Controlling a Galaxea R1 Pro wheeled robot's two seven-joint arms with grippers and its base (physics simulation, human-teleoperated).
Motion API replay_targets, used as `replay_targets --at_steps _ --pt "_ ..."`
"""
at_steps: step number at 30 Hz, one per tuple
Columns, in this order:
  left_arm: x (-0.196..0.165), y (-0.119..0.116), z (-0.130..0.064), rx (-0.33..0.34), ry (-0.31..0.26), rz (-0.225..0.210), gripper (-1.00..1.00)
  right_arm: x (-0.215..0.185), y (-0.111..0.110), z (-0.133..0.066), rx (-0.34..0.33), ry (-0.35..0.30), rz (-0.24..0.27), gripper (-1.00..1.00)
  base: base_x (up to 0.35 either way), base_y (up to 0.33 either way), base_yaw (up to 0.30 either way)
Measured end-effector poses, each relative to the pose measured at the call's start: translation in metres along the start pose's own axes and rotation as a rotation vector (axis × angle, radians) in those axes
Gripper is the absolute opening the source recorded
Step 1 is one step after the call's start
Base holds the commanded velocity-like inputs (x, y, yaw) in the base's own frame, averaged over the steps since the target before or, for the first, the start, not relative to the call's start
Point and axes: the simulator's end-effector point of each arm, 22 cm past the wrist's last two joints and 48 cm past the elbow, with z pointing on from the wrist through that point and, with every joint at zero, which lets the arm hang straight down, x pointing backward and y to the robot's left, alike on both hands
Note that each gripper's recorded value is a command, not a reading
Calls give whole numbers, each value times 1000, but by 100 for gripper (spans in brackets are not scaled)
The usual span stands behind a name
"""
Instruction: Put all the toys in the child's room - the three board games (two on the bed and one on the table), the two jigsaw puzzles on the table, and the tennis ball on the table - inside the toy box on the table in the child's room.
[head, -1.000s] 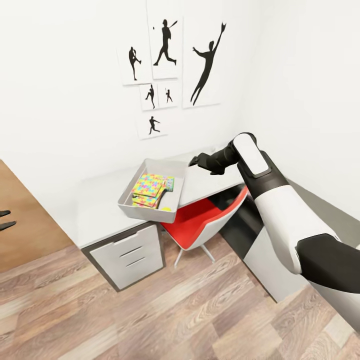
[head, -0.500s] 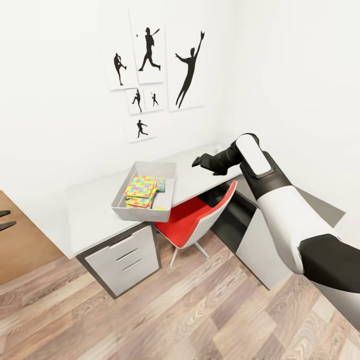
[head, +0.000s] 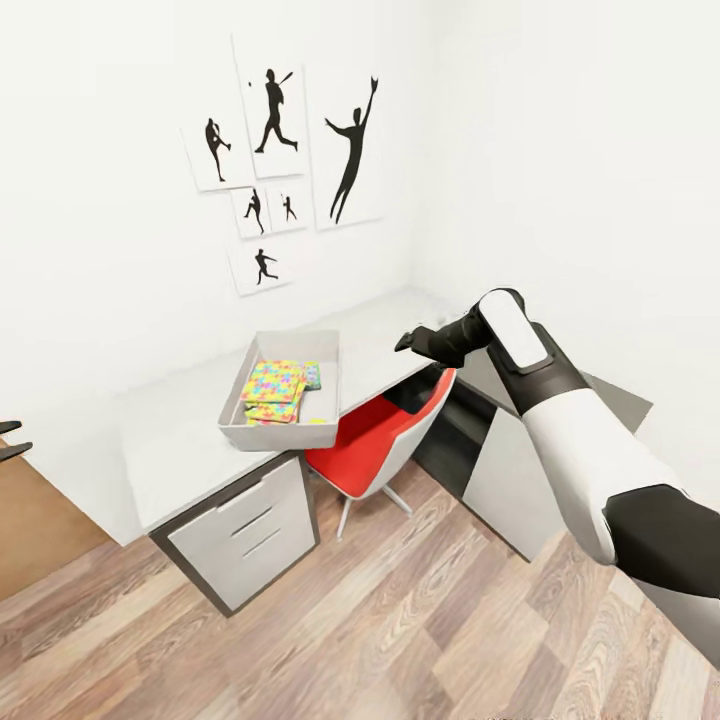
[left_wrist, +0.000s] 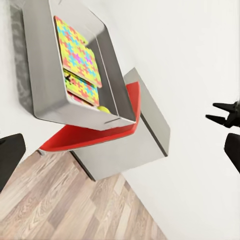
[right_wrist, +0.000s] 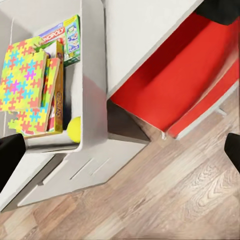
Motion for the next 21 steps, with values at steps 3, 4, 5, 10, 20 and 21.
replay_targets --at_steps 3,4,5,10,20,21 --pt "-1 -2 -1 3 -2 2 100 9 -9 4 11 14 8 100 -1 281 -209" --pt "-1 -3 -1 3 -3 3 100 14 -16 6 20 21 14 100 0 282 -209" --pt "-1 -3 -1 4 -3 4 100 16 -20 7 24 24 17 100 0 282 -209" --pt "-3 -6 -3 7 -7 8 100 41 -54 16 63 62 45 100 -64 282 -209" --pt "-6 -12 -6 13 -16 17 100 113 -104 39 123 165 89 100 -191 220 -209" --pt "-7 -13 -7 13 -17 18 100 122 -108 41 129 178 93 100 -235 91 -209"
